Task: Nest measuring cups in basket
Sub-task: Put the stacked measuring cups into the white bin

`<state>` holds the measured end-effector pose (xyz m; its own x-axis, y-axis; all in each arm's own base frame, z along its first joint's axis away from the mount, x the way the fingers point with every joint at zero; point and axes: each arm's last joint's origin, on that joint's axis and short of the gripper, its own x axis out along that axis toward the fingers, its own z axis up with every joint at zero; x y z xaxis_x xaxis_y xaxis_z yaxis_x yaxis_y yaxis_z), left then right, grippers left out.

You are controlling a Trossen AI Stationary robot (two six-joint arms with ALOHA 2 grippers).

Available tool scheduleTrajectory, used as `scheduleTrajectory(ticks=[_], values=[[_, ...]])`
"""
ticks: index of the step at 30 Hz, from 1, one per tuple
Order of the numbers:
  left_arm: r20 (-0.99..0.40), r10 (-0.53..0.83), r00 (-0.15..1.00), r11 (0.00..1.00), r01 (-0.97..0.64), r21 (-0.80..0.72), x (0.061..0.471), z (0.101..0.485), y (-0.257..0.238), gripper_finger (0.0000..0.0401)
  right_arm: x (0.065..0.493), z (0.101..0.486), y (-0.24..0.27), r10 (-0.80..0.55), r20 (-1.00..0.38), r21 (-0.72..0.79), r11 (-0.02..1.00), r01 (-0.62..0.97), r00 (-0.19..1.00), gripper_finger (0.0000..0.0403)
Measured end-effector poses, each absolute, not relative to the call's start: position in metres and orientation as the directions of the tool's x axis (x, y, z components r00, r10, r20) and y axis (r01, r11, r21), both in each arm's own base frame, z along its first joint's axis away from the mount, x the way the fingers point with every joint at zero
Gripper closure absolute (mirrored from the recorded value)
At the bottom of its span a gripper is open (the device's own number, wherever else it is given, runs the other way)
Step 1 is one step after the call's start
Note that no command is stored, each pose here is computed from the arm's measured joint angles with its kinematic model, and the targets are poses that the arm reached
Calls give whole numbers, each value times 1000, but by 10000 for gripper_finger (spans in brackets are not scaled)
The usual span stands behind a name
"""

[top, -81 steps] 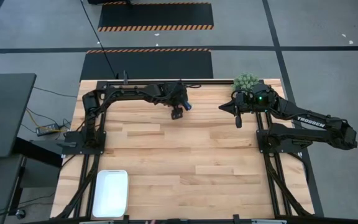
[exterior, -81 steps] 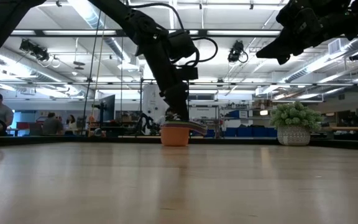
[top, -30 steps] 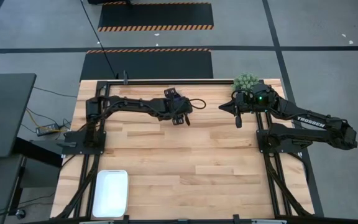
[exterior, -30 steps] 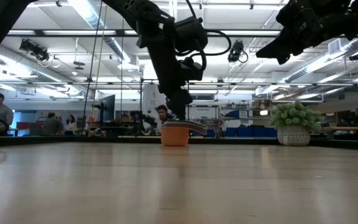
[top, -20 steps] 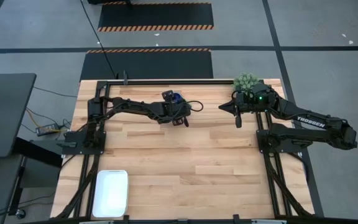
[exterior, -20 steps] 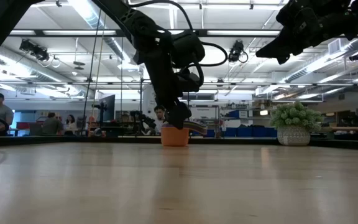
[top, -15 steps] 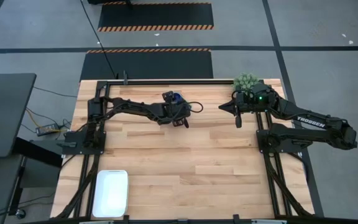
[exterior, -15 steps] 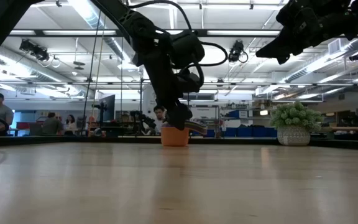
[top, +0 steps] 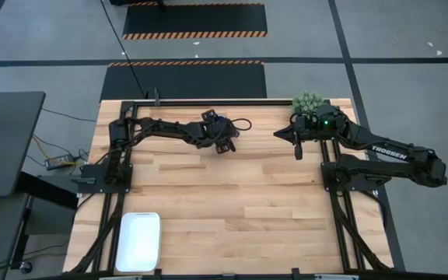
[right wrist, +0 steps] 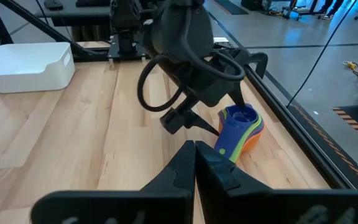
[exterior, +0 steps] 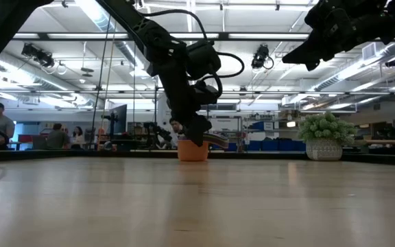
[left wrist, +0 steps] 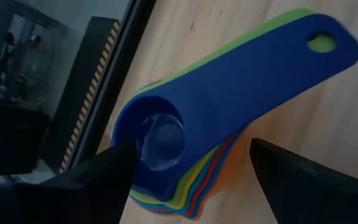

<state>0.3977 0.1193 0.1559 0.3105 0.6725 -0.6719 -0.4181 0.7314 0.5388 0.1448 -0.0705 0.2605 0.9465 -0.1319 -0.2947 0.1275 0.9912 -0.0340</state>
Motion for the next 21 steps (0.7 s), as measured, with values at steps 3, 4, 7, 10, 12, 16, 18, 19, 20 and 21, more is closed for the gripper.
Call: scheduleTrajectory(ticks=[3,4,7,10,12,16,18,19,20,21], values=[[-682,660,316,742,-418,524,397,156,123,83,145,260,-70,-132,-295,-34,991,128,946,385],[-682,658,318,743,-420,521,397,156,124,83,145,260,-70,-132,-295,-34,991,128,946,385],[-676,660,328,745,-404,531,398,157,126,83,145,261,-70,-132,-295,-34,991,128,946,385],[-668,662,340,746,-388,542,398,158,128,83,145,260,-70,-132,-295,-34,991,127,946,385],[-669,660,343,748,-383,542,399,157,128,83,145,260,-70,-132,-295,-34,991,128,946,385],[-669,659,344,749,-383,541,399,156,128,83,145,261,-70,-132,-295,-34,991,128,946,385],[-670,658,342,749,-381,542,399,156,128,83,145,260,-71,-132,-295,-34,991,128,946,385],[-671,658,342,749,-381,542,399,156,128,83,145,260,-70,-132,-295,-34,991,128,946,385],[-670,658,342,749,-381,542,399,156,128,83,145,260,-71,-132,-295,-34,991,128,946,385],[-671,658,341,749,-380,542,399,156,128,83,145,260,-70,-132,-295,-34,991,128,946,385]])
